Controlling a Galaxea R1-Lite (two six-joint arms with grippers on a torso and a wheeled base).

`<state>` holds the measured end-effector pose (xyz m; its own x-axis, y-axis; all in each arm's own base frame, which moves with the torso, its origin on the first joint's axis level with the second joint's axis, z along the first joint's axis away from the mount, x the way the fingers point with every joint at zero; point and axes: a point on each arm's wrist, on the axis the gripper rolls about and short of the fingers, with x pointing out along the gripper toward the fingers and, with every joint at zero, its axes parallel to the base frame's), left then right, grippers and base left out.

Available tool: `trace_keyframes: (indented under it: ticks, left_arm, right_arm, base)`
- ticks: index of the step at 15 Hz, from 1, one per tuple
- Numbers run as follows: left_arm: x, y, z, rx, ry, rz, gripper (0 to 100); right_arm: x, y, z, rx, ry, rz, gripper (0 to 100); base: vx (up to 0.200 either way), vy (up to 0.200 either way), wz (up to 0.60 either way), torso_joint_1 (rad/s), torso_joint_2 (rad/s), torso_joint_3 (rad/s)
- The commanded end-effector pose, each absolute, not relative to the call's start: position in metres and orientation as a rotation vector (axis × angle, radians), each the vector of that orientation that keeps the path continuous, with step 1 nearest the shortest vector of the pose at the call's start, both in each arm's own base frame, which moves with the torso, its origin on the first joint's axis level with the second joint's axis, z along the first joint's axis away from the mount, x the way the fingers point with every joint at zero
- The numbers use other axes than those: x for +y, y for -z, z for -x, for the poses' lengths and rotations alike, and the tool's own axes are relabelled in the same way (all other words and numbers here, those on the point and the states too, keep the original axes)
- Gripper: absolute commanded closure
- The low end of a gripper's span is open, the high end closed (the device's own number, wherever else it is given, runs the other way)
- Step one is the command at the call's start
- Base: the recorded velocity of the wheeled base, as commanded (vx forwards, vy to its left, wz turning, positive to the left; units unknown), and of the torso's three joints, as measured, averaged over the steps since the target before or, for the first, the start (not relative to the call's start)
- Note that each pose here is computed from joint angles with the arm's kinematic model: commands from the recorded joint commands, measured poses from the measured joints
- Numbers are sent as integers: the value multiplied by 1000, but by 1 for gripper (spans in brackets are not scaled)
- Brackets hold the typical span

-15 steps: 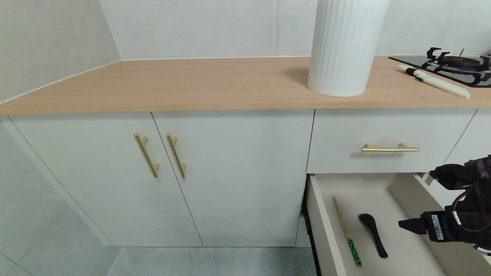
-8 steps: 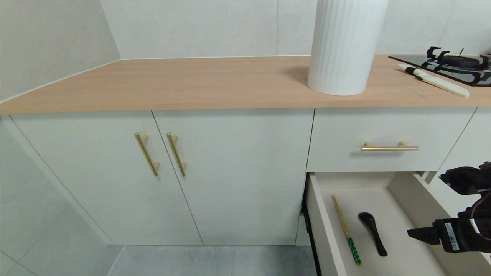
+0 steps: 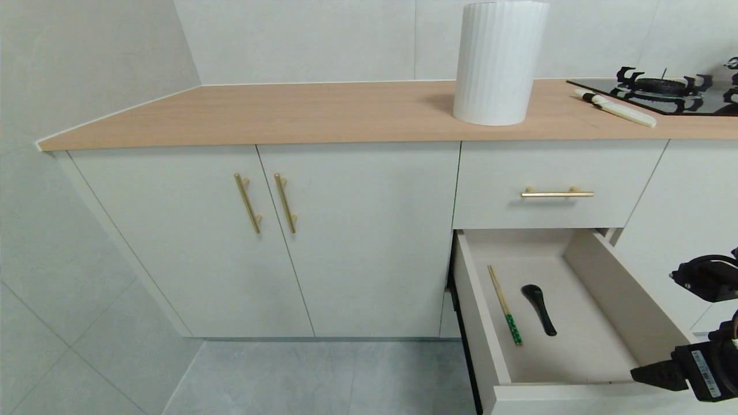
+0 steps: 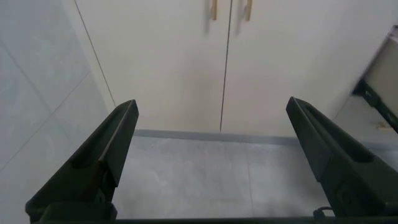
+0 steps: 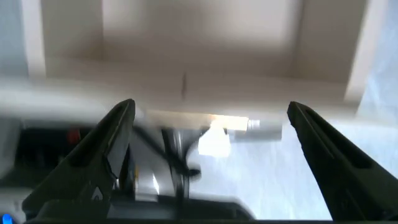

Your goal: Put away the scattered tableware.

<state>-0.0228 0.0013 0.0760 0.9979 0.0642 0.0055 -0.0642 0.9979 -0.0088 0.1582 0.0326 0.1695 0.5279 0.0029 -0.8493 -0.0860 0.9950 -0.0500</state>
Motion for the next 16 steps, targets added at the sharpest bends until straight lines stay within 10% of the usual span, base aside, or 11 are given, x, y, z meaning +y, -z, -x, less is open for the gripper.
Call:
trace_keyframes:
  ticks: [1,16]
  left_arm:
    - [1,-76,23,-5,-64,9,0]
    - [1,-76,23,-5,-64,9,0]
  right_arm:
    - [40,-164,-159,1109,-87,132,0]
    - [44,-120,-205,1337,-9,78,0]
  base:
    - [0,0,0,0,0,0]
    - [0,0,0,0,0,0]
